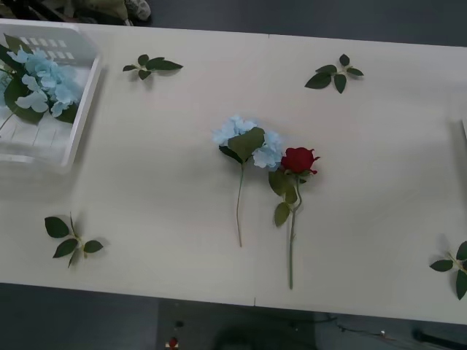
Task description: Put the red flowers into the right box and the blue flowers into the left box
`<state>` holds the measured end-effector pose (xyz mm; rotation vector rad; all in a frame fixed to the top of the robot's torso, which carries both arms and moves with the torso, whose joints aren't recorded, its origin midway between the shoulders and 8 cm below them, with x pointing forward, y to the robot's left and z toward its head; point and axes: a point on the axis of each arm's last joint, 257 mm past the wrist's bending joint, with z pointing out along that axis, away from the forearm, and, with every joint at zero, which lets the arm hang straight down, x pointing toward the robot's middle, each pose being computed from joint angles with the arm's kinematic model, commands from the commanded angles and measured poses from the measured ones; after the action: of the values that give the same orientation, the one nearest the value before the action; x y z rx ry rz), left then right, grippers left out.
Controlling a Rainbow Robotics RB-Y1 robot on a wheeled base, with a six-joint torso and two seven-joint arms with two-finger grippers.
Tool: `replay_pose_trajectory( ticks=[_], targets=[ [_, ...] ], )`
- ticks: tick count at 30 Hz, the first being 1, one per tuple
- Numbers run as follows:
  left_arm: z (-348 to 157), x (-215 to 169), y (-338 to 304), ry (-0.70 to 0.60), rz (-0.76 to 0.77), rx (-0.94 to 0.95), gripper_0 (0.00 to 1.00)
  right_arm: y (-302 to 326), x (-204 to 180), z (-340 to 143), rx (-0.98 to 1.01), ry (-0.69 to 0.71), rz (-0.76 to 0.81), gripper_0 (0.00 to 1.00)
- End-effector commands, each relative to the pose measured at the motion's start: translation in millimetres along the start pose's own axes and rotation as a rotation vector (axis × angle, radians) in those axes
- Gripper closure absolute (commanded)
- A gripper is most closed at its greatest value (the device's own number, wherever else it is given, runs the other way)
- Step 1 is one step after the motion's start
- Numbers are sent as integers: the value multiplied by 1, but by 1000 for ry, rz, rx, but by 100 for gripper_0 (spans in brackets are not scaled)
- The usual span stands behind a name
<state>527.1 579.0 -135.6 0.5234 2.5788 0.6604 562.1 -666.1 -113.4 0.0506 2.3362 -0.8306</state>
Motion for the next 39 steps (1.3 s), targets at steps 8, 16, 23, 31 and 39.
replay_pose_trajectory(
  ticks=[8,16,23,31,39],
  targets=[
    [32,-1,21,-26,92,-131,96,-26,22,30,71,-49,49,100],
    [32,-4,24,-41,95,-142,36,-29,26,33,82,-58,34,21],
    [28,-8,15,-69,48,-81,32,-27,32,36,78,-61,19,3],
    [-65,-58,-36,-253,4,226,32,12,37,36,-73,-27,166,0],
    [-131,-99,-152,-469,-21,445,32,103,27,2,-364,49,243,0]
  ],
)
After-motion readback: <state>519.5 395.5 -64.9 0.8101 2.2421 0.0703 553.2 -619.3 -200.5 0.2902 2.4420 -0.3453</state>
